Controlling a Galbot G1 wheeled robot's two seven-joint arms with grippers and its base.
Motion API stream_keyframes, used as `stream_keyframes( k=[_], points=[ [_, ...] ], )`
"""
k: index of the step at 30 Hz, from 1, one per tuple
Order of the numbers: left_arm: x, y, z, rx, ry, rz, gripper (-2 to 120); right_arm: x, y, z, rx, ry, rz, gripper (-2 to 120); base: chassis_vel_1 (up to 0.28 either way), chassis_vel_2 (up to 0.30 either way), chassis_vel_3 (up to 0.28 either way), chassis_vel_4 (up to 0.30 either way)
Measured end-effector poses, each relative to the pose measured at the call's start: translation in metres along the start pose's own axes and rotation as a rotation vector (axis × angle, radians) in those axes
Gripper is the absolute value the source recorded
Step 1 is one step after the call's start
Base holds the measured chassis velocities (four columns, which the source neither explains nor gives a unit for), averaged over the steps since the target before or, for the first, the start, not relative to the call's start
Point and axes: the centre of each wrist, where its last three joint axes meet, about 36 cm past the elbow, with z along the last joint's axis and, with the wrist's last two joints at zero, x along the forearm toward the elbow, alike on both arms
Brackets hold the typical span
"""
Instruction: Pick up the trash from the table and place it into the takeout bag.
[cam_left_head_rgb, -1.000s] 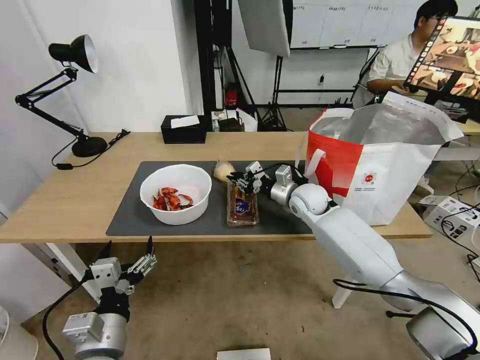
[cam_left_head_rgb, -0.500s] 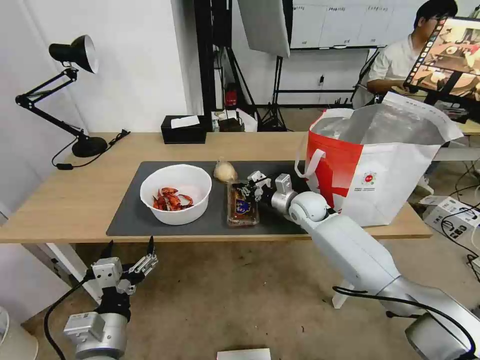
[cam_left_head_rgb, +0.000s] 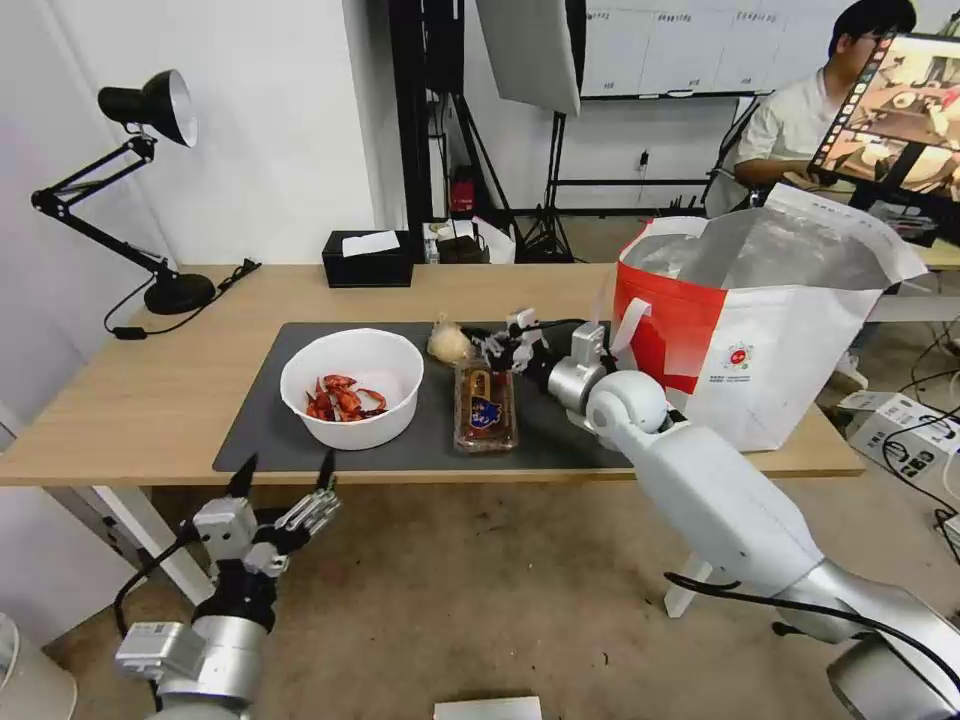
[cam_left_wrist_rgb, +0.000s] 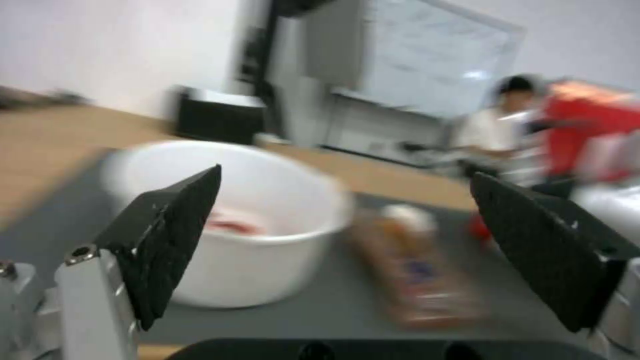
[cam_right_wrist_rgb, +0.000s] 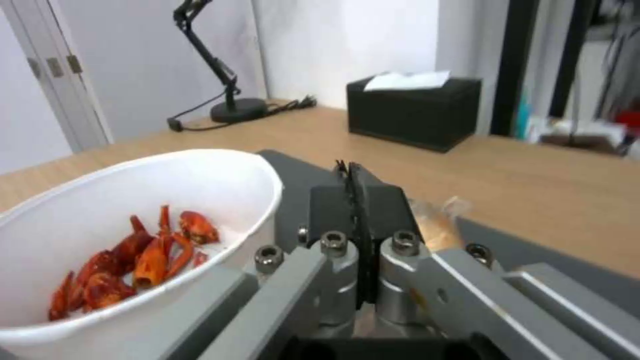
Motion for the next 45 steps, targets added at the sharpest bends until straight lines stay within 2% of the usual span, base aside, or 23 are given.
stream_keyframes(
  k=[2,3,6,7,9,10,12,17,23,28,36,45],
  points=[
    [-0.005,-0.008,-0.009,0.137,0.065,0.081,100,0.009,0.005,0.005,0.038,-0.012,0.002,0,0.0,0.0,0.0,0.0],
    [-0.005,-0.008,-0.009,0.137,0.065,0.081,100,0.009,0.005,0.005,0.038,-0.012,0.002,0,0.0,0.0,0.0,0.0],
    [-0.011,-0.004,-0.007,0.259,0.125,0.119,100,0.007,0.015,0.012,0.089,-0.033,-0.018,0,0.0,0.0,0.0,0.0],
    [-0.011,-0.004,-0.007,0.259,0.125,0.119,100,0.007,0.015,0.012,0.089,-0.033,-0.018,0,0.0,0.0,0.0,0.0],
    [-0.024,0.005,-0.002,0.324,0.167,0.147,100,0.009,0.021,0.016,0.113,-0.038,-0.032,0,0.0,0.0,0.0,0.0],
    [-0.024,0.005,-0.002,0.324,0.167,0.147,100,0.009,0.021,0.016,0.113,-0.038,-0.032,0,0.0,0.0,0.0,0.0],
    [-0.043,0.014,0.012,0.396,0.236,0.188,100,0.012,0.029,0.022,0.11,-0.035,-0.036,0,0.0,0.0,0.0,0.0],
    [-0.074,0.027,0.024,0.457,0.292,0.213,100,0.013,0.035,0.025,0.098,-0.025,-0.03,0,0.0,0.0,0.0,0.0],
    [-0.107,0.041,0.022,0.464,0.301,0.212,100,0.009,0.039,0.026,0.085,-0.015,-0.024,0,0.0,0.0,0.0,0.0],
    [-0.127,0.044,0.025,0.452,0.308,0.199,100,0.003,0.034,0.028,0.068,0.003,0.006,0,0.0,0.0,0.0,0.0],
    [-0.149,0.045,0.033,0.406,0.351,0.168,100,-0.008,0.028,0.024,0.047,0.018,0.04,0,0.0,0.0,0.0,0.0],
    [-0.164,0.049,0.042,0.426,0.378,0.157,100,-0.009,0.02,0.031,0.031,0.063,0.063,0,0.0,0.0,0.0,0.0]
  ],
)
